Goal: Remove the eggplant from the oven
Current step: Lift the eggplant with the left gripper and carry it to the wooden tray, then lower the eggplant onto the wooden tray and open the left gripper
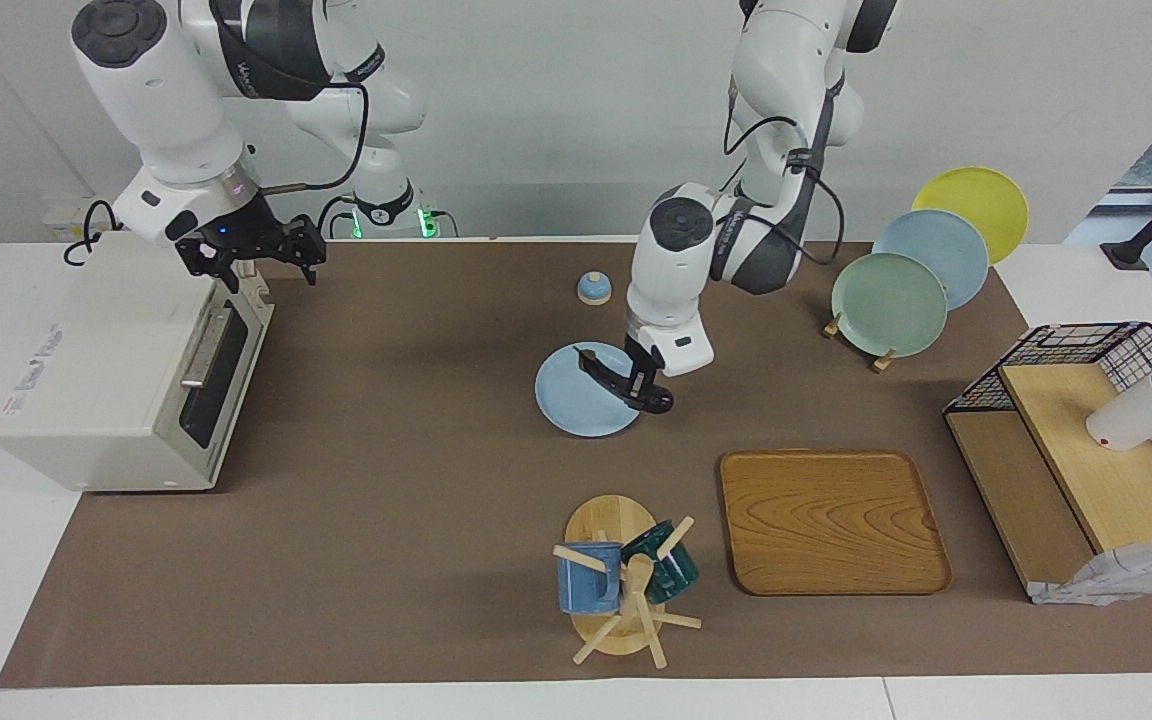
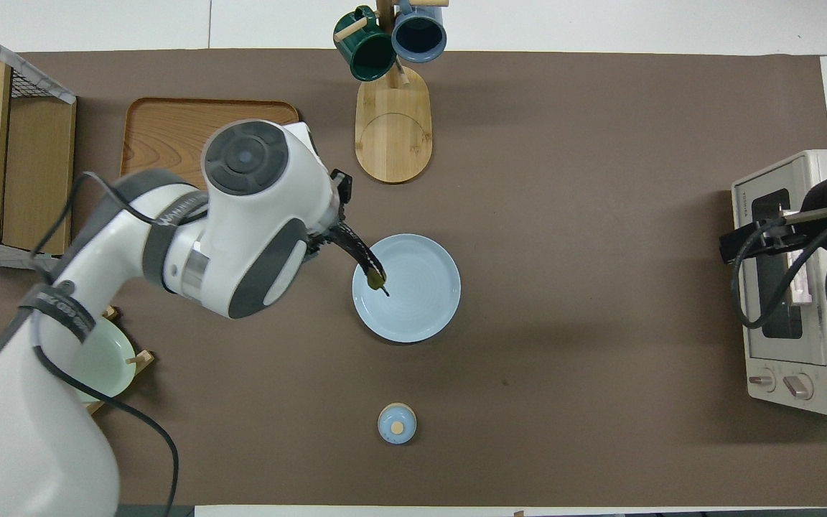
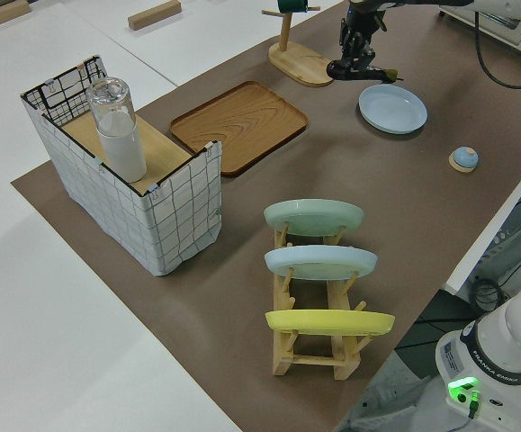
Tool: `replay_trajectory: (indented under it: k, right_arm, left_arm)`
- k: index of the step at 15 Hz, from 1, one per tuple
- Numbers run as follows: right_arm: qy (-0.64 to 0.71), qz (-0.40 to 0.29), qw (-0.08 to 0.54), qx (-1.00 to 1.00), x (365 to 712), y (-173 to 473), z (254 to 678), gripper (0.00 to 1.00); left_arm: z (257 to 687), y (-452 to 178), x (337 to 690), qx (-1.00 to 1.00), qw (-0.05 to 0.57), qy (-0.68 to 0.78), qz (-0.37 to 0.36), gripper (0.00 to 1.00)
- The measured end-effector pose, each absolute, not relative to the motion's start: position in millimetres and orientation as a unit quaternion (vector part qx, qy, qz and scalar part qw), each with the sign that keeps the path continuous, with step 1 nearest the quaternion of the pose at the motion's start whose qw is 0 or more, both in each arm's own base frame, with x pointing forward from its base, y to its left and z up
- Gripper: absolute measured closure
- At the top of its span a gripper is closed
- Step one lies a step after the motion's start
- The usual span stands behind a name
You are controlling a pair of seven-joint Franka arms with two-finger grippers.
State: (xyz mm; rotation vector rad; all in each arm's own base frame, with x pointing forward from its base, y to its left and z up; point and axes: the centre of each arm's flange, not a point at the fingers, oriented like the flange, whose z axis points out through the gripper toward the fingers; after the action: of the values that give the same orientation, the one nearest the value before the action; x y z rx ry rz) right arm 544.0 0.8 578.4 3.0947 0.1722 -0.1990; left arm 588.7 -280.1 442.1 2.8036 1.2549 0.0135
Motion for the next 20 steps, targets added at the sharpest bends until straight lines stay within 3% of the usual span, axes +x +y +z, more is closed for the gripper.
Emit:
replay_trajectory:
  k: [5,11,20]
  right_arm:
    - [0.048,-0.064,0.018,0.997,550.5,1.9,579.6,0.00]
    - [0.034,-0.058,0.019,0.998,551.2,-3.4,585.0,0.00]
    - [0.024,-0.045,0.018,0.999,546.0,-14.0,600.2,0.00]
  left_arm:
    - [427.2,-148.9,653.2,0.961,0.045,0.272,0.004,0.61]
    - [354.7,-118.2,718.1,0.984,0.039,0.176,0.001,0.61]
    - [336.4,-117.3,725.0,0.995,0.026,0.099,0.012,0.61]
